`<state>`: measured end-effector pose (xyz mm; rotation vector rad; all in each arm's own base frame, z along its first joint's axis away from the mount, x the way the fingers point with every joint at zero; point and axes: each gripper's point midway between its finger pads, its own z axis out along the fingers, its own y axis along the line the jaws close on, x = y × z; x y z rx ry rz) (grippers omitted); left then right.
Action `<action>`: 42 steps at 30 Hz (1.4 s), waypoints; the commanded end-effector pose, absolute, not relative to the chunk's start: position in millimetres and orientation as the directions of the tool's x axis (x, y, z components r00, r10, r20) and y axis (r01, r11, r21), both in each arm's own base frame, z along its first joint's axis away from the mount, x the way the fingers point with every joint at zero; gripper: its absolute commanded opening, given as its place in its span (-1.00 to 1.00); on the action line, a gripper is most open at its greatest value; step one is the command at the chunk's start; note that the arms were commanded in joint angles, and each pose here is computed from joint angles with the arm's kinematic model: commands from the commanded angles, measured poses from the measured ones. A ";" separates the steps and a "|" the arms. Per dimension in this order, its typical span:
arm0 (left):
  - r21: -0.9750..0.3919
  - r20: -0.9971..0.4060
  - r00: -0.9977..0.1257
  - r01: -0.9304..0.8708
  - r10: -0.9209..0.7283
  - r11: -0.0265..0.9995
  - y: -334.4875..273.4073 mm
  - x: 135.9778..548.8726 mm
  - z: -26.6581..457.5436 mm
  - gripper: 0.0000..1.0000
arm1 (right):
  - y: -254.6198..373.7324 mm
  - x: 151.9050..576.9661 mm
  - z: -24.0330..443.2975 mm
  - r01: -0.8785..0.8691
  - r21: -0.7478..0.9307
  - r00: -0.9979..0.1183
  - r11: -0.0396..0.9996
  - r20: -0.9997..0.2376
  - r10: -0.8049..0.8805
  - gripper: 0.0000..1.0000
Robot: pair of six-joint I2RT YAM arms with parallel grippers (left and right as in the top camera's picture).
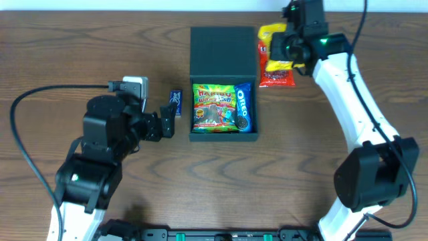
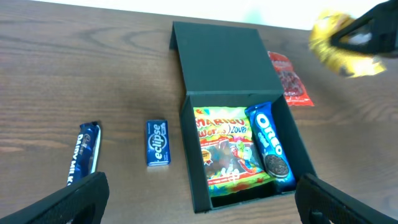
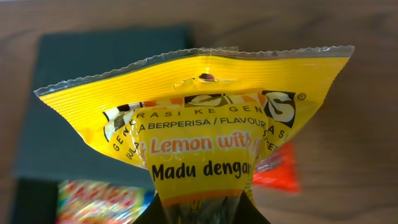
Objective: Pack container
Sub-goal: 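Carry the yellow bag into the box and release it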
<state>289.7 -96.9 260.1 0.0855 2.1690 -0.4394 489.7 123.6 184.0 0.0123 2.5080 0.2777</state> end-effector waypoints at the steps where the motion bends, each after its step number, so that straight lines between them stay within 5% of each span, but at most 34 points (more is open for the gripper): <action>1: -0.261 -0.825 -0.559 0.239 -0.087 0.935 -93.4 279.9 275.8 0.93 | 164.2 475.0 191.7 -0.116 0.315 -0.837 0.942 -0.541 0.077 -0.97; 8: -0.260 -0.842 -0.531 0.248 -0.094 0.933 -88.2 258.0 287.8 0.93 | 240.6 435.1 187.2 -0.436 0.204 -0.781 0.877 -0.570 -0.255 -0.97; 15: -0.260 -0.851 -0.517 0.252 -0.098 0.932 -85.5 246.9 292.8 0.92 | 280.1 399.3 174.5 -0.495 0.212 -0.785 0.842 -0.524 -0.330 -0.97; 24: -0.260 -0.845 -0.526 0.249 -0.095 0.933 -85.1 245.2 290.3 0.92 | 284.0 382.0 144.2 -0.846 -0.067 -0.429 0.529 -0.503 -0.750 -0.97; 30: -0.260 -0.845 -0.526 0.249 -0.095 0.933 -85.1 245.2 290.4 0.91 | 274.4 389.5 107.9 -0.938 -0.229 -0.139 0.261 -0.443 -0.886 -0.97; 38: -0.260 -0.845 -0.526 0.249 -0.095 0.933 -85.0 245.2 290.3 0.91 | 279.1 406.2 92.7 -0.934 -0.294 -0.031 0.202 -0.497 -0.867 -0.97; 39: -0.260 -0.845 -0.526 0.249 -0.095 0.933 -85.0 245.2 290.3 0.91 | 280.5 405.1 92.3 -0.939 -0.279 -0.034 0.203 -0.510 -0.859 -0.59; 41: -0.260 -0.845 -0.526 0.249 -0.095 0.933 -85.0 245.2 290.3 0.91 | 281.5 405.9 93.2 -0.936 -0.258 -0.070 0.238 -0.528 -0.846 0.99; 42: -0.260 -0.845 -0.526 0.249 -0.095 0.933 -85.0 245.2 290.3 0.91 | 281.9 406.6 93.7 -0.934 -0.249 -0.089 0.258 -0.536 -0.840 0.99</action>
